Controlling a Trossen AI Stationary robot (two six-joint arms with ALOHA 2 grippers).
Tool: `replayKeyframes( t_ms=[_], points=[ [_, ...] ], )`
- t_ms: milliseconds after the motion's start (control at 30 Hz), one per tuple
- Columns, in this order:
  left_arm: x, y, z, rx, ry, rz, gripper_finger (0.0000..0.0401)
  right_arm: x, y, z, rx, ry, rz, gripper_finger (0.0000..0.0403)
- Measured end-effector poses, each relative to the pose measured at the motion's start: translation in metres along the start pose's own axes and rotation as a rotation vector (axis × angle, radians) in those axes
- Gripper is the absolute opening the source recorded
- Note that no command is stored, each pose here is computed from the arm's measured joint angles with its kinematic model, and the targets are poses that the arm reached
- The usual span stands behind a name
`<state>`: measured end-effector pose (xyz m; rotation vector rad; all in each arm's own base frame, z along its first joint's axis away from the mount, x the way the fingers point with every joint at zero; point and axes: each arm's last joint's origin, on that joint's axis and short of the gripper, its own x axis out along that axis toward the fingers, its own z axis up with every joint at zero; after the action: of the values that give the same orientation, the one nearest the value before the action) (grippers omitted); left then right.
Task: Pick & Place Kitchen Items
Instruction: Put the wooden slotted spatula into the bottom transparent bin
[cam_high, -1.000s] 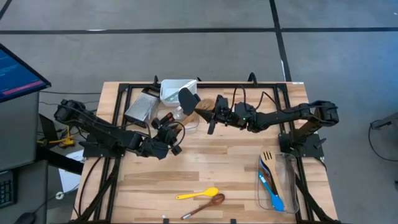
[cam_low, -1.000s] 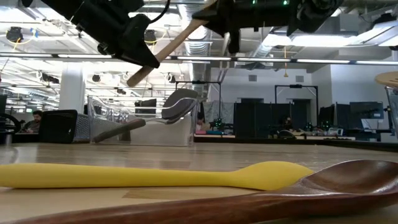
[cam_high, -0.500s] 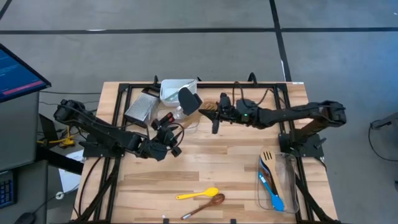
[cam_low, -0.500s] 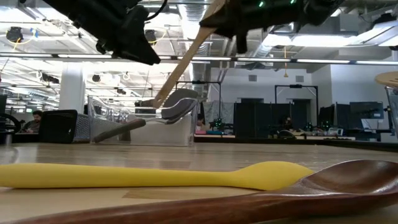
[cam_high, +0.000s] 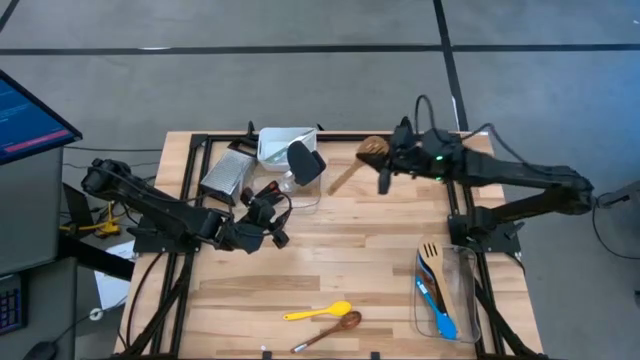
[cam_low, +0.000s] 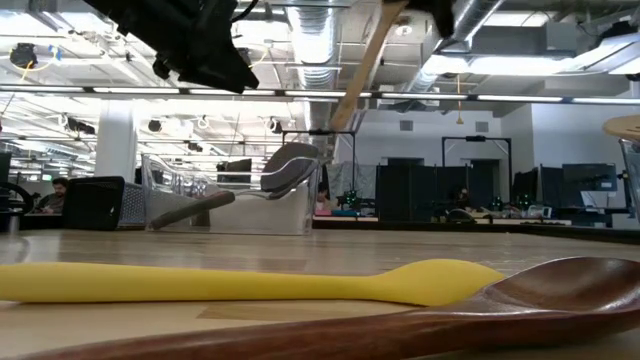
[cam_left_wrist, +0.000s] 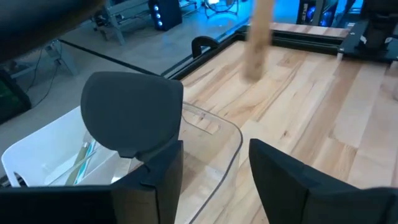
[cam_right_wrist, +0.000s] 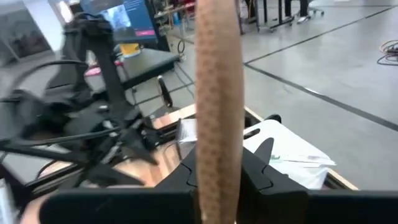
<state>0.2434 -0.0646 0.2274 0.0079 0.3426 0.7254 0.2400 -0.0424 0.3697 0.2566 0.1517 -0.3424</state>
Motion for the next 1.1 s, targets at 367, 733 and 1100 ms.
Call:
replayKeyframes(
  t_ms=[367, 733, 1100],
  points=[
    [0.0, 0.001, -0.003, 0.01, 0.008, -0.004, 0.0169, -0.071, 0.009, 0.062, 0.202, 0.341, -0.107, 0.0025],
    [0.001, 0.004, -0.015, 0.042, 0.027, 0.004, 0.017, -0.11, 0.024, 0.058, 0.421, 0.629, -0.207, 0.0025],
    [0.001, 0.004, -0.015, 0.038, 0.026, 0.004, 0.017, -0.136, 0.055, 0.023, 0.377, 0.787, -0.246, 0.0025]
  ],
)
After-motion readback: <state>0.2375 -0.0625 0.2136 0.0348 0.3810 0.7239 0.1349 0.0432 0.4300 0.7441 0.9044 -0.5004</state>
